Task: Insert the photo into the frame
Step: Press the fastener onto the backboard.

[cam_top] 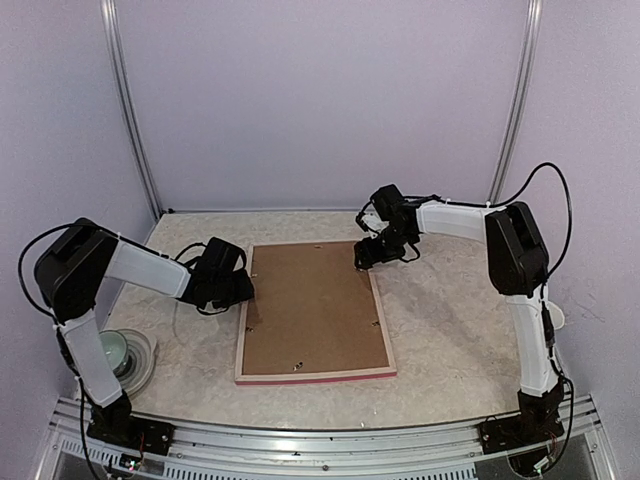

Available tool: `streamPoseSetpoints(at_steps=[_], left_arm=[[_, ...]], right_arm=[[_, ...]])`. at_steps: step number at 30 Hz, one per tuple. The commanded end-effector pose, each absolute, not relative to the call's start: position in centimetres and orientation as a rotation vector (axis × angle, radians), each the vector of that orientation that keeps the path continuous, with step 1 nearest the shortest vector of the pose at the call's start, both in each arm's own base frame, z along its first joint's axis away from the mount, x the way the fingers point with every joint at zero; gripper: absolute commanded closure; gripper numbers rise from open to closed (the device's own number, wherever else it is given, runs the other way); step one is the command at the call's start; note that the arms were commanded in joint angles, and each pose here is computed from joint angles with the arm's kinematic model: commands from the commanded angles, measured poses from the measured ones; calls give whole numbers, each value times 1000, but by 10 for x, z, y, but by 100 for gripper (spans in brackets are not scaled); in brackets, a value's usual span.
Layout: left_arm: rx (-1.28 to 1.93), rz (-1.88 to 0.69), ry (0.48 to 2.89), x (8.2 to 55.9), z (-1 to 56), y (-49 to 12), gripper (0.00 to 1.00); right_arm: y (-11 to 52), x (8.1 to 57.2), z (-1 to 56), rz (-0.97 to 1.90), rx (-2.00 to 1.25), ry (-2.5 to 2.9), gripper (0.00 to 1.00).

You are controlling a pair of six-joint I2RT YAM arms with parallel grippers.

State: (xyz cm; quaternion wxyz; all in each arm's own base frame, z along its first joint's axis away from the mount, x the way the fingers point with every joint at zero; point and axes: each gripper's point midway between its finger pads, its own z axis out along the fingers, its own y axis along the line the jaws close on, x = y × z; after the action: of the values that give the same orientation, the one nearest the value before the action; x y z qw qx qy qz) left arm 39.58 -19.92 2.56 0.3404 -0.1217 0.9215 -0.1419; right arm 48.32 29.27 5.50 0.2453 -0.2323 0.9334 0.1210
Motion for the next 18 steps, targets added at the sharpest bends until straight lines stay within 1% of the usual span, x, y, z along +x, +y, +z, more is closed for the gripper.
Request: streamPoseSetpoints(at_steps=[1, 7, 13, 18], left_arm=[[-297, -350, 2431, 388, 11, -202, 58], [-291, -344, 2436, 387, 8, -204, 59], [-289, -342, 2435, 387, 9, -204, 59], [-288, -338, 2438, 386, 7, -203, 59]], right_arm=[[290, 489, 40, 286, -612, 2578, 23], [290, 495, 35, 268, -596, 2588, 27], [291, 495, 36, 274, -585, 2588, 37], [292, 493, 32, 285, -587, 2599, 39]])
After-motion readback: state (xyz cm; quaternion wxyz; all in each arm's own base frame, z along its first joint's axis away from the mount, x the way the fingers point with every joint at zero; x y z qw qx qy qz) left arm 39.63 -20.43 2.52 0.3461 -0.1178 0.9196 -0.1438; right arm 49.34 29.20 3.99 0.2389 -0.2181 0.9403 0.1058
